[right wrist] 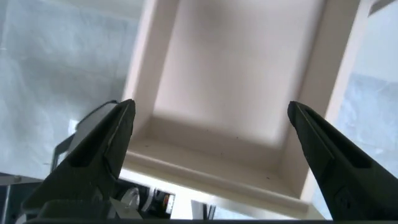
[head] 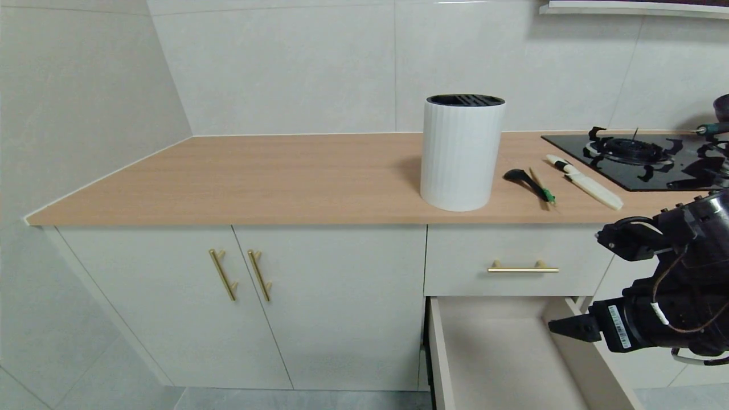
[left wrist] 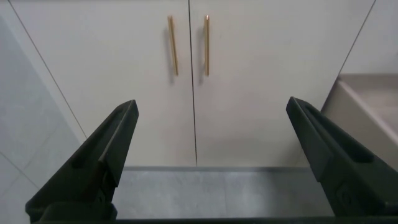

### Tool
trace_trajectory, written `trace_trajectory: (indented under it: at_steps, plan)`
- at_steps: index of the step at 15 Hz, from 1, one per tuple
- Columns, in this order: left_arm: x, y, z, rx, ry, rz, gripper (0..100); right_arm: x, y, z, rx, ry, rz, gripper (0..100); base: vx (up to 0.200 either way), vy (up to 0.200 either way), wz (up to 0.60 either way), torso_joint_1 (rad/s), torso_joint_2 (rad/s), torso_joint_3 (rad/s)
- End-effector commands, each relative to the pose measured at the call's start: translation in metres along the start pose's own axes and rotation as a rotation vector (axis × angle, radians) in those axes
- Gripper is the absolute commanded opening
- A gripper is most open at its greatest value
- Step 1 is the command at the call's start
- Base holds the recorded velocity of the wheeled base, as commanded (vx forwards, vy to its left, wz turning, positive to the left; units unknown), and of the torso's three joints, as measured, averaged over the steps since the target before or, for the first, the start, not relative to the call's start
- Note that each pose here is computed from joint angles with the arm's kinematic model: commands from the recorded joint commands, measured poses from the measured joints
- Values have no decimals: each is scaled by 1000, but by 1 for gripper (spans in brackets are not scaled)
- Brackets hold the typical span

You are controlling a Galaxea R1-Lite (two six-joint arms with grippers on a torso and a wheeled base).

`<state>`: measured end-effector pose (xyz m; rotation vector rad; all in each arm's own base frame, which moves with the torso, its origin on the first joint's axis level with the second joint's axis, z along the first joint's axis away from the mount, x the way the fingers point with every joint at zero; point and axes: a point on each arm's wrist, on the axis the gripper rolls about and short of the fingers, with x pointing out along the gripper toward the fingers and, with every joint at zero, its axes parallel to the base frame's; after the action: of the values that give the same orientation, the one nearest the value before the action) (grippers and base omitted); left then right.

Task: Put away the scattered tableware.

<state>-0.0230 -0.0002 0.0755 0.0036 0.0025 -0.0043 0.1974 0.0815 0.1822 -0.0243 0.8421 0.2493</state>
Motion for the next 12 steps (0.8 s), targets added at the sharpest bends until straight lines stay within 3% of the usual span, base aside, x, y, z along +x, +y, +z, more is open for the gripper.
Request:
trace_trajectory:
  at_steps: [1,2,3,6,10,12]
  plan:
    - [0,0,0,-1,1,1,100,-5,0,6,5,-55,1,100,0,0,0,149,-393,-237]
    - [0,0,0,-1,1,1,100,-7,-1,12,11,-94,1,100,0,0,0,90,-232,-139]
    - [0,0,0,-1,1,1,100,-10,-1,33,2,-198,5,100,0,0,0,51,-119,-71]
    - [0,0,0,-1,1,1,100,-19,6,81,21,-315,3,100,0,0,0,11,-24,-15]
    - [0,0,0,-1,1,1,100,-7,11,114,170,-370,0,100,0,0,0,0,0,0]
    - [0,0,0,-1,1,1,100,34,3,128,253,-353,-113,100,0,0,0,0,0,0]
